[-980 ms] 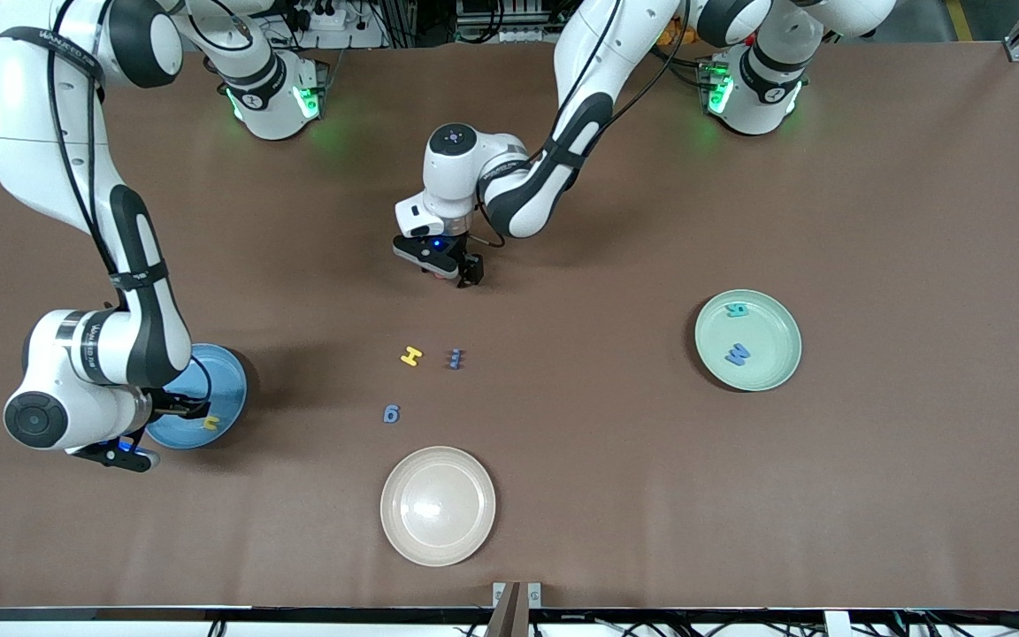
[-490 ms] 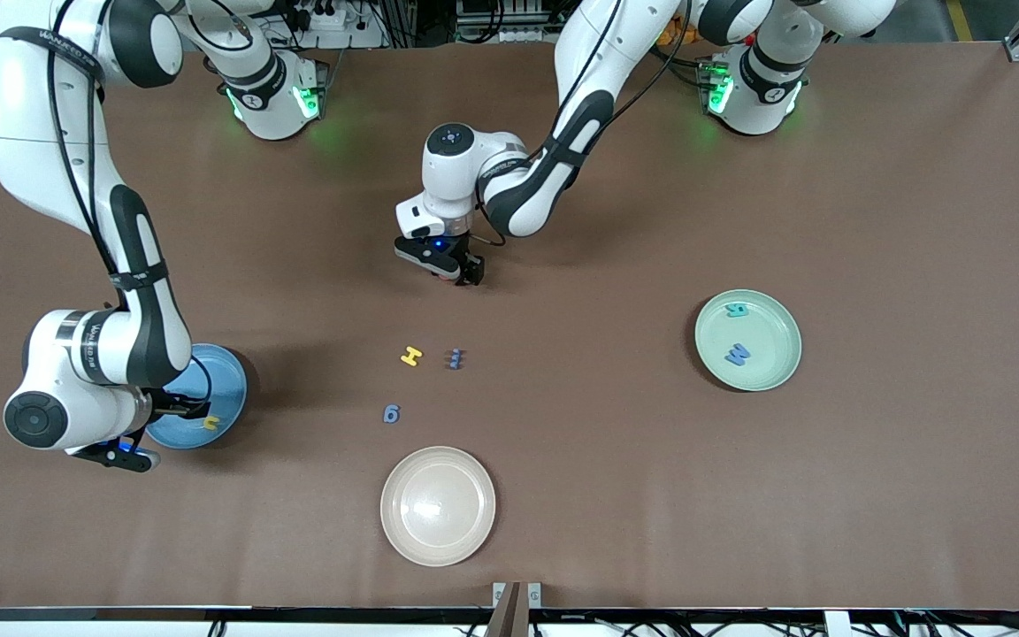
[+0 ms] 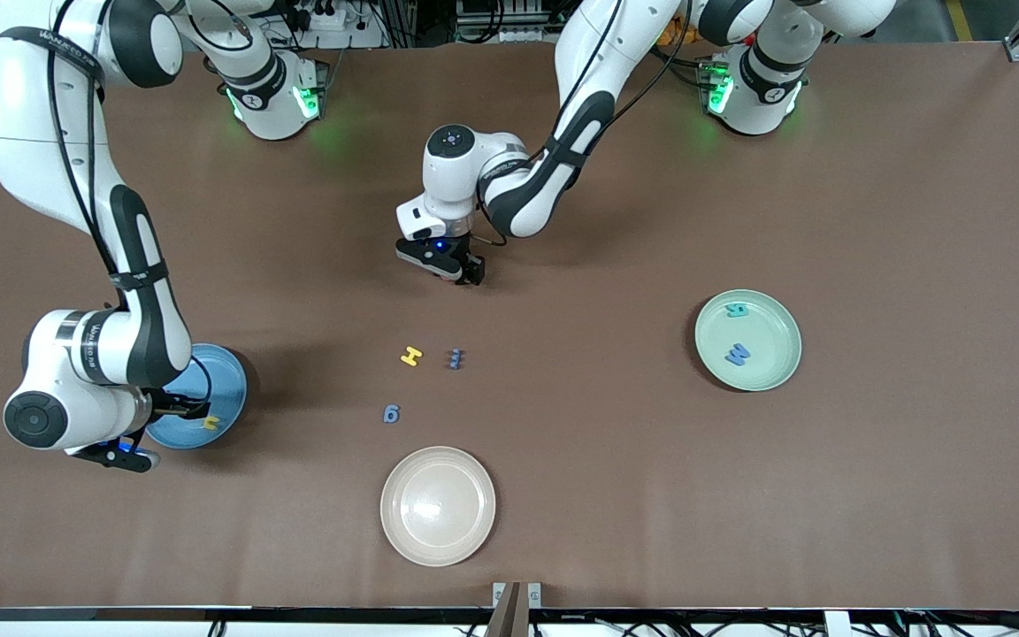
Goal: Sort upper and lower case letters into plates
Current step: 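Grasp the pink Q letter with the left gripper, then lift the pink Q letter with the left gripper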
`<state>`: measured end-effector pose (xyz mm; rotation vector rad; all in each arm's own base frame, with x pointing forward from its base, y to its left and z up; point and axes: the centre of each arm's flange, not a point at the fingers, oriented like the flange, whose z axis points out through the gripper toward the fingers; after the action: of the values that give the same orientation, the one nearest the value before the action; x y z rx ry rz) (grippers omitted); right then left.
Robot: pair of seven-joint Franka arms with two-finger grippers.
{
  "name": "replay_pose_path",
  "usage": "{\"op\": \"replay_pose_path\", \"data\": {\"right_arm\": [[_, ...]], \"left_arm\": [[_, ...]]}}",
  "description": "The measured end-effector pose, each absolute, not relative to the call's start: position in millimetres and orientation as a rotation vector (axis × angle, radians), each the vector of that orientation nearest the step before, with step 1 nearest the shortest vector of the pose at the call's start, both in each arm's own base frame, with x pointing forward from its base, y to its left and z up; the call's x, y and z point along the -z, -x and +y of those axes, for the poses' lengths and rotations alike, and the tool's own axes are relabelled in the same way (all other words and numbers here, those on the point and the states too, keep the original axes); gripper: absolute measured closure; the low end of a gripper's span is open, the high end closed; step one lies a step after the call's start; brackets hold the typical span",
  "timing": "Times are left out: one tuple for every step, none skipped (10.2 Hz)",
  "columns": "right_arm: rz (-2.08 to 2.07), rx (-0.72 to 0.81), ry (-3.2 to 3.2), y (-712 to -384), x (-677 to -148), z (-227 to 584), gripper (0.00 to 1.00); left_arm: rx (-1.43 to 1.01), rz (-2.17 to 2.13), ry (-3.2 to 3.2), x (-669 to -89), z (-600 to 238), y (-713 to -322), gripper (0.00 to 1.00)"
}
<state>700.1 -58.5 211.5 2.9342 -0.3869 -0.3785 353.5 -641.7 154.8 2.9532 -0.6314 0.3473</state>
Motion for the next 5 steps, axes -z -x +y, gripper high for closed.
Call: {"op": "replay_pose_path", "data": {"right_arm": [[-0.387, 0.378, -2.934, -700.1, -211.5, -58.5, 0.0], [-0.387, 0.377, -2.934, -700.2, -211.6, -58.5, 0.0], [-0.386, 0.376, -2.935, -700.3, -211.6, -58.5, 0.0], [-0.386, 0.373, -2.935, -700.5, -211.7, -58.5, 0.0], [-0.386, 0.372, -2.936, -700.7, -211.8, -58.5, 0.0]], "left_arm": [[-0.346, -0.629, -2.954, -154.7, -641.7, -353.5, 0.47], [-0.345, -0.627, -2.955, -154.6, -641.6, -353.5, 0.48], [-0.344, -0.626, -2.955, -154.5, -641.6, -353.5, 0.5], [-0.344, -0.626, -2.956, -154.5, -641.6, -353.5, 0.5], [-0.344, -0.625, -2.956, -154.5, -641.6, -353.5, 0.5]]}}
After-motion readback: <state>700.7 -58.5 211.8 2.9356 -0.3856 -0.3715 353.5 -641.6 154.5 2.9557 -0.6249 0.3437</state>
